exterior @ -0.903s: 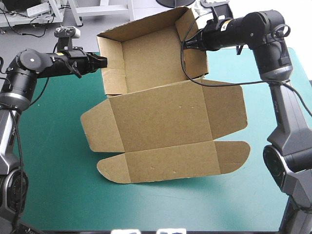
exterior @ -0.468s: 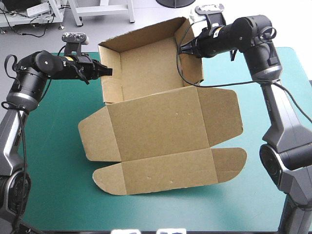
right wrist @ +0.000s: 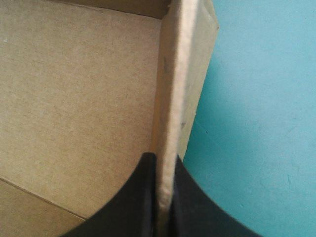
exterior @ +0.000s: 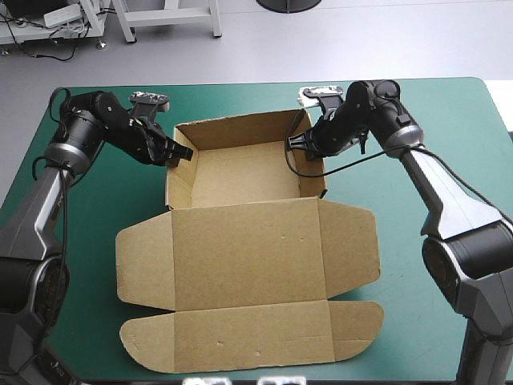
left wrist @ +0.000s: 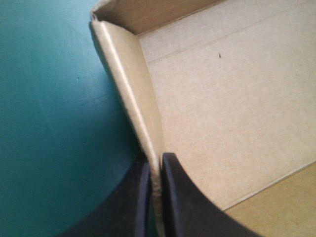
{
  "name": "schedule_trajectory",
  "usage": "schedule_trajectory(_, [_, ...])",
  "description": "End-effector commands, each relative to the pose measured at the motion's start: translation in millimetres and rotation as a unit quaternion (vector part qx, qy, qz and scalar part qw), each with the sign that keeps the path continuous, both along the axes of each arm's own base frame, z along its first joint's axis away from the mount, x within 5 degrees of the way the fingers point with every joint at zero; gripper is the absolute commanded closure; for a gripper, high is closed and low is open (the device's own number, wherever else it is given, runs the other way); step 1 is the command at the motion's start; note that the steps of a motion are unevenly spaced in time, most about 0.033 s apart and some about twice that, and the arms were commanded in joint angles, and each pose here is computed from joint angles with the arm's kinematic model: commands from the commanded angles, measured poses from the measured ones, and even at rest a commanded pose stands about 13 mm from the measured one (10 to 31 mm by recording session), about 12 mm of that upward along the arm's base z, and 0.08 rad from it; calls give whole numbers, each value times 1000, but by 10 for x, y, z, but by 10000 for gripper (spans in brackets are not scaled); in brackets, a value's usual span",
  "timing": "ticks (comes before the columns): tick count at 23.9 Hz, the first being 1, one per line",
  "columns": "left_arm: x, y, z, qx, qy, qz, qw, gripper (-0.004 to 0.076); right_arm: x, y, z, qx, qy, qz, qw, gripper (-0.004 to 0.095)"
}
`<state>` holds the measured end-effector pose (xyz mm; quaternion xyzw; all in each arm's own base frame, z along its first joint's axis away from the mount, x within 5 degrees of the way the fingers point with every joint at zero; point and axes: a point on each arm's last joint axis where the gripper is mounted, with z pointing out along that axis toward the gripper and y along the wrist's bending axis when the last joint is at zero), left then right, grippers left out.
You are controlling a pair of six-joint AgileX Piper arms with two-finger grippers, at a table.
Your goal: Fold the box
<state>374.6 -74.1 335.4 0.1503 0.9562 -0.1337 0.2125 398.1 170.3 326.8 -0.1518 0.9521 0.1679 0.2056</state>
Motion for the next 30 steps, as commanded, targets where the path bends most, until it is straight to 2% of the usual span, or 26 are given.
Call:
schedule_trajectory(1, [-2,-33,199,20,-65,-1,998,729,-47,-4,94,9,-42,16,999,932])
schedule_trajectory(5, [90,-49,102,23,-66,11,997,729,39,27,-172,3,-31,18,999,932])
schedule_trajectory(8, [199,-67,-126,28,-33,9,999,729,136,63,-410,-2,-15,17,1000,932])
schedule_trajectory(14, [306,-74,-301,35,-24,10,999,729,212,68,-437,-12,-54,32,998,931])
schedule_trajectory(16, [316,-58,-313,50,-28,9,998,729,227,41,-442,-31,-64,34,997,931])
schedule_trajectory(18, [308,-21,-325,74,-24,5,997,728,237,13,-448,-51,-70,38,996,908])
schedule_trajectory(20, [294,1,-335,90,-18,-1,996,724,240,4,-450,-57,-73,40,995,834])
schedule_trajectory(24, [295,9,-336,95,-18,-2,995,656,244,5,-448,-63,-81,52,993,720])
schedule_trajectory(27, [296,9,-336,95,-19,-3,995,538,244,5,-447,-63,-81,52,993,638])
schedule_trajectory(30, [302,11,-311,97,-23,-3,995,448,240,7,-437,-59,-81,50,994,629])
